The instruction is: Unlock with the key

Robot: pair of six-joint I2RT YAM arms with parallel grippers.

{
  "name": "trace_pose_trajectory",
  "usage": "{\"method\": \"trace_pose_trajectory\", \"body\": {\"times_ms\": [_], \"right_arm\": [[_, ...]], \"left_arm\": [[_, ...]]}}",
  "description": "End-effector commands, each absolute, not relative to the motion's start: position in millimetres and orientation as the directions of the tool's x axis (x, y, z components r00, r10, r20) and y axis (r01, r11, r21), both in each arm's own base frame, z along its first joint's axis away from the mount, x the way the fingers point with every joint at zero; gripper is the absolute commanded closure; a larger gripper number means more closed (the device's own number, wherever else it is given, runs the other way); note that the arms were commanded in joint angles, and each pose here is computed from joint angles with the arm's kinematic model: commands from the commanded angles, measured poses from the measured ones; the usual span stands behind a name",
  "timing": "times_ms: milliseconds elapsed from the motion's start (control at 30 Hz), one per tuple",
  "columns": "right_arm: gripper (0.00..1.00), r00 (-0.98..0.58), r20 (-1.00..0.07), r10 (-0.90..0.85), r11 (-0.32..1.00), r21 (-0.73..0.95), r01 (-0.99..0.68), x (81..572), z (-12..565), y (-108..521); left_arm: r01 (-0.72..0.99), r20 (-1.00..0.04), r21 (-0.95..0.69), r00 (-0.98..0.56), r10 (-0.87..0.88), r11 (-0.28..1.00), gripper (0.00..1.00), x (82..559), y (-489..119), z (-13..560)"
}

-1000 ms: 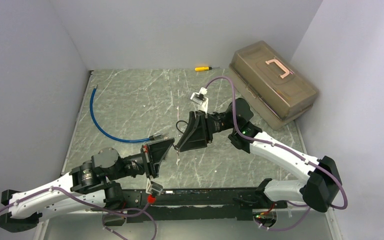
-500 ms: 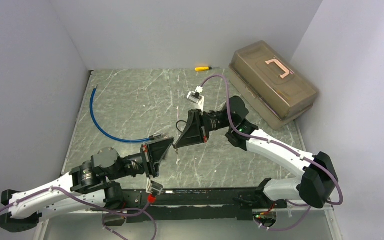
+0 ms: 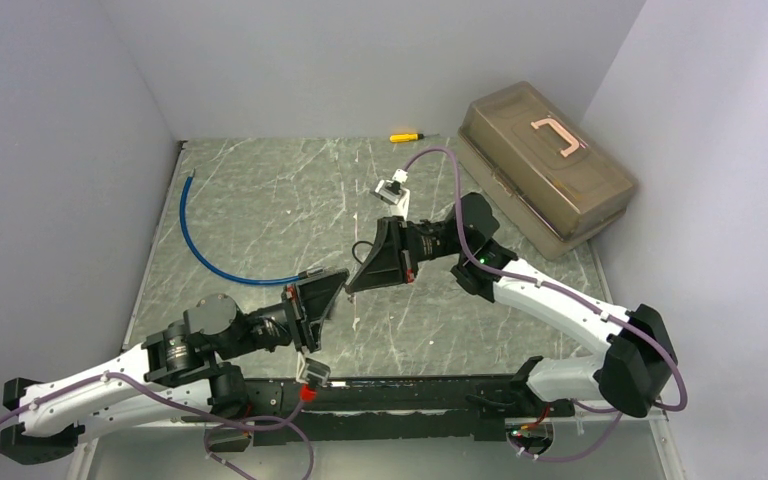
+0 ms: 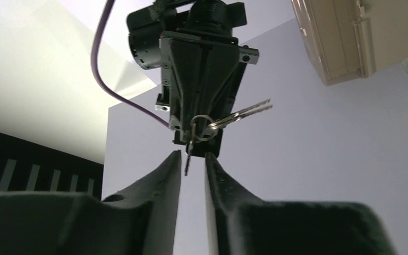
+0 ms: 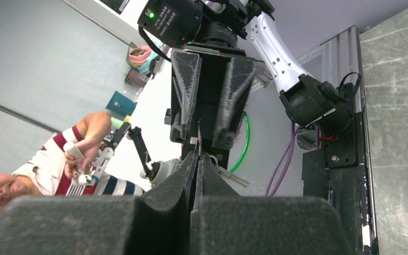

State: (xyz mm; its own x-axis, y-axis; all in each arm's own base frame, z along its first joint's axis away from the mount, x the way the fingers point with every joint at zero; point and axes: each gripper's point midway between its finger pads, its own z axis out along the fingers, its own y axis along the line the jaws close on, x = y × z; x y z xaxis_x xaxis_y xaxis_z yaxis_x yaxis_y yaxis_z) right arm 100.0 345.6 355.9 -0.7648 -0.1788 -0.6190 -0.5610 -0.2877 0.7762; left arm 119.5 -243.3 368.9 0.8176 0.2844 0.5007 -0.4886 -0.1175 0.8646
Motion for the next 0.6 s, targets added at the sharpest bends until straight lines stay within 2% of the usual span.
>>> {"method": "trace_pose_trajectory", "body": {"times_ms": [0,100,200,267,300,333,400,433,467,533,567], "right_arm": [[1.00,-0.723,-0.683,-0.101,-0.305,0.713,-0.631,97,377,337],[1.00,-0.717,-0.691,-0.094,-0.278,0.709,-0.648,98,377,333],[1.00,-0.713,-0.694,-0.096,-0.239,0.712,-0.661,100,372,329],[1.00,-0.702,-0.705,-0.100,-0.195,0.706,-0.681,103,367,327],[1.00,-0.687,-0.719,-0.105,-0.167,0.694,-0.700,105,365,327],[1.00,-0.675,-0.728,-0.120,-0.123,0.685,-0.718,107,359,326],[1.00,-0.630,-0.764,-0.135,-0.045,0.640,-0.767,113,351,321],[1.00,-0.612,-0.779,-0.139,-0.016,0.619,-0.785,116,348,319],[1.00,-0.598,-0.790,-0.139,0.010,0.602,-0.798,118,346,317],[1.00,-0.567,-0.811,-0.141,0.057,0.565,-0.823,124,340,313],[1.00,-0.558,-0.817,-0.145,0.072,0.553,-0.830,124,338,311]], "left_arm": [[-0.751,0.781,0.621,0.569,0.258,-0.225,0.65,116,-248,386],[-0.720,0.758,0.650,0.588,0.284,-0.244,0.39,123,-245,383],[-0.675,0.720,0.692,0.619,0.314,-0.255,0.24,130,-240,382],[-0.618,0.669,0.742,0.656,0.351,-0.259,0.06,137,-235,382],[-0.574,0.635,0.772,0.672,0.382,-0.273,0.01,143,-230,384],[-0.520,0.583,0.812,0.699,0.415,-0.265,0.01,148,-226,385],[-0.372,0.445,0.896,0.753,0.485,-0.244,0.01,158,-215,386],[-0.264,0.343,0.939,0.780,0.524,-0.221,0.01,164,-211,384],[-0.148,0.221,0.974,0.790,0.573,-0.171,0.01,170,-206,386],[0.138,-0.087,0.990,0.759,0.645,-0.029,0.01,178,-201,384],[0.231,-0.196,0.972,0.727,0.659,0.035,0.01,183,-200,380]]}}
